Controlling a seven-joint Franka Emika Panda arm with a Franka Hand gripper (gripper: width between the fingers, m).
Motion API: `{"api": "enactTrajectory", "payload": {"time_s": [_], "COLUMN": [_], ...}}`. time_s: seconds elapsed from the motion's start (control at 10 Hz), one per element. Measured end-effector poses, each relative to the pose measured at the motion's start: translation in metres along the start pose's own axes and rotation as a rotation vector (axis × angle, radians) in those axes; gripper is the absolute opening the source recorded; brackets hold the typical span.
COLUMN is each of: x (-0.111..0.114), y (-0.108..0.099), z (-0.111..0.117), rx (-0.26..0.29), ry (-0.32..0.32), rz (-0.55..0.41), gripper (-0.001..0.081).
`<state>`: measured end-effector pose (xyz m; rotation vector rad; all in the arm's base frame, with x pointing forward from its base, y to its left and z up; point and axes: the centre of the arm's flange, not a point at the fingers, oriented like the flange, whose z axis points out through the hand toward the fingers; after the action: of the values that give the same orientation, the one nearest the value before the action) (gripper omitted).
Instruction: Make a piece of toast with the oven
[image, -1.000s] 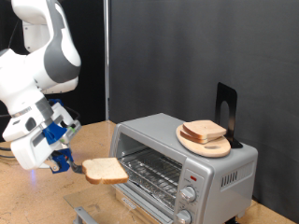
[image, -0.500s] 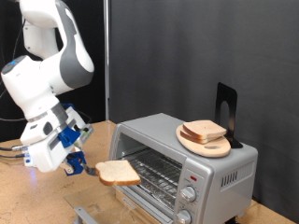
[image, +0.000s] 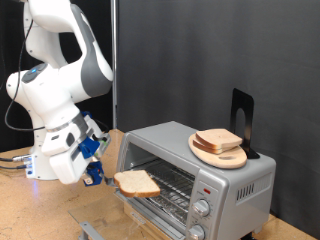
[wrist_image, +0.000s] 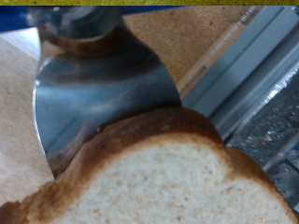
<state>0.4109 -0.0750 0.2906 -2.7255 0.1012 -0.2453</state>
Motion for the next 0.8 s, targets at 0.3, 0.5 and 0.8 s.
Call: {"api": "enactTrajectory", "payload": {"time_s": [0.3,0.5,0.8], "x": [0.000,0.000,0.003], "y": [-0.022,-0.025,-0.025], "z": [0.004,0.005,0.006], "rx": [0.003,0.007,0.007], "ry": [0.007,0.010,0.010], "rz": [-0.060,-0.145,-0.223], "gripper": [0.0477,0.0477,0.0477]}}
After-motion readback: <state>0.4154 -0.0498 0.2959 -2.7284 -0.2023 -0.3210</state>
